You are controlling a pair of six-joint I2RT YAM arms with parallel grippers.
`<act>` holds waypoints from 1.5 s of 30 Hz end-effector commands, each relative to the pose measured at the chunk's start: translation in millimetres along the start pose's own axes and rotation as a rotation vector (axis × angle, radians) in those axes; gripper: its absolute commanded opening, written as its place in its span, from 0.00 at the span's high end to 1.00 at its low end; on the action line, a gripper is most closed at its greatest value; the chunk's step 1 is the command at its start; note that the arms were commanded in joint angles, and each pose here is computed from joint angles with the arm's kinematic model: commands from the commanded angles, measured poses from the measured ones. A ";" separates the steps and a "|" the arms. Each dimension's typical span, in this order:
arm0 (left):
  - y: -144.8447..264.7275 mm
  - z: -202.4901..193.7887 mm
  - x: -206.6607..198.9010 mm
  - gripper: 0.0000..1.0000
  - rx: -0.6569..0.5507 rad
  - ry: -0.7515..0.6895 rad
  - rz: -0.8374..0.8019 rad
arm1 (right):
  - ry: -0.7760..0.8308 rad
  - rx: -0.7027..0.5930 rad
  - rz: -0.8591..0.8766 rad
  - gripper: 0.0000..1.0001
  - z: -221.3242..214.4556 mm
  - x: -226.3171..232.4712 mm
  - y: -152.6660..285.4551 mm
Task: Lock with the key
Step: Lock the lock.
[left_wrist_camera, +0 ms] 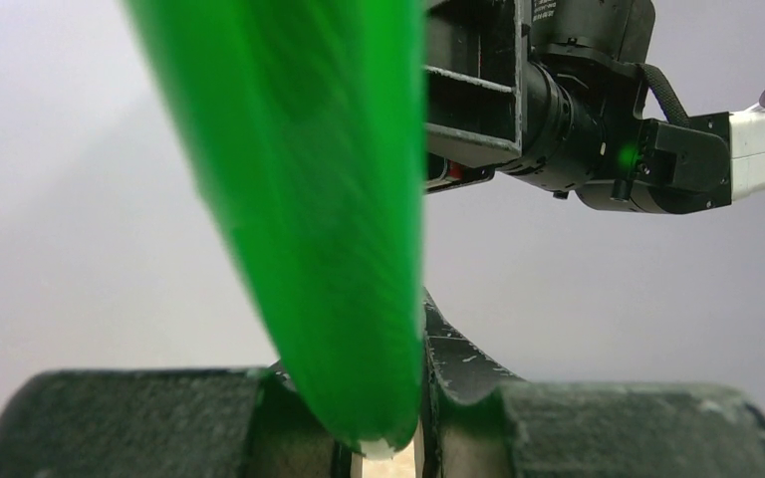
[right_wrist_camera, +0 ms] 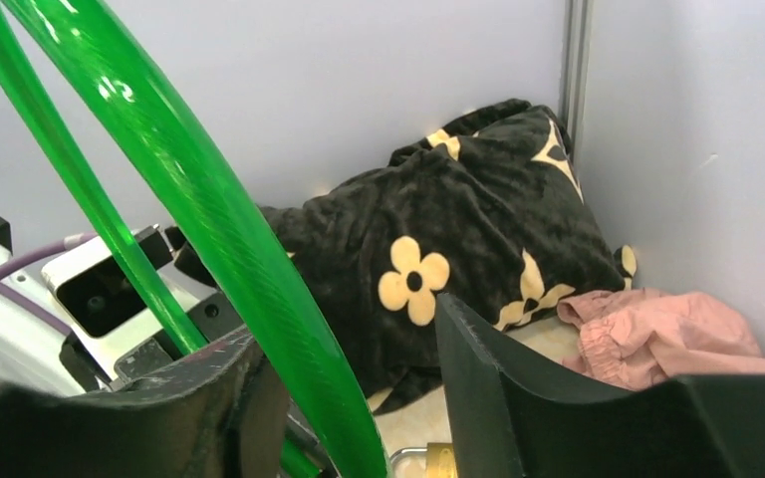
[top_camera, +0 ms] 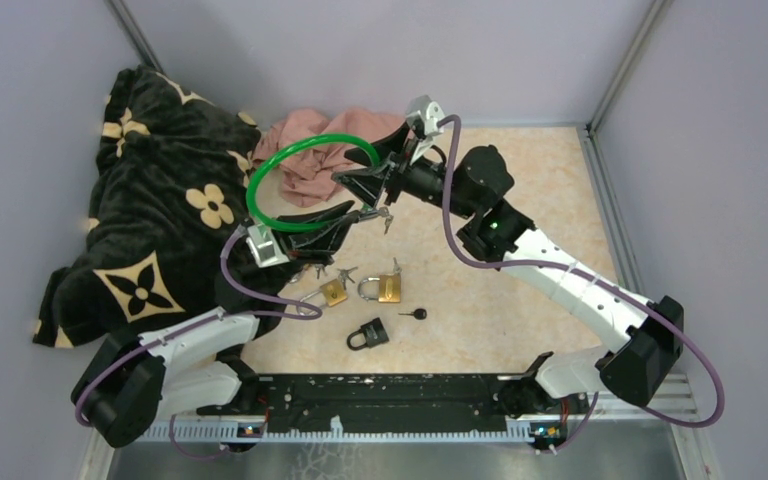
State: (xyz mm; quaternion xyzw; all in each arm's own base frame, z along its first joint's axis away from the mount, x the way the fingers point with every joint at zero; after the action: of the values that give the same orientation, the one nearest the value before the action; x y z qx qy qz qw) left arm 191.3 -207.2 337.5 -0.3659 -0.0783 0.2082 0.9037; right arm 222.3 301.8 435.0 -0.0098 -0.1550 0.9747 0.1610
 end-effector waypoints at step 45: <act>-8.8 52.2 -9.7 1.00 -0.266 -0.005 -0.017 | -0.432 0.250 0.257 0.54 -55.1 -31.9 70.3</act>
State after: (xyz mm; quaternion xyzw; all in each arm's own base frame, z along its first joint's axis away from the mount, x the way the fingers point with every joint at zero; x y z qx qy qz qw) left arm 194.1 -201.4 342.9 -0.3898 -0.0518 0.2316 0.8898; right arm 237.8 240.2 355.5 0.2109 -0.0465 0.9760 0.0286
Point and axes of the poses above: each gripper's point midway between its finger pads, its own y axis back along the fingers, its own x axis along the line the jaws close on, z = x × y, the point moved 7 cm from there along y, back along the fingers, and after that the axes turned 5 degrees about y, right-handed, at the moved point
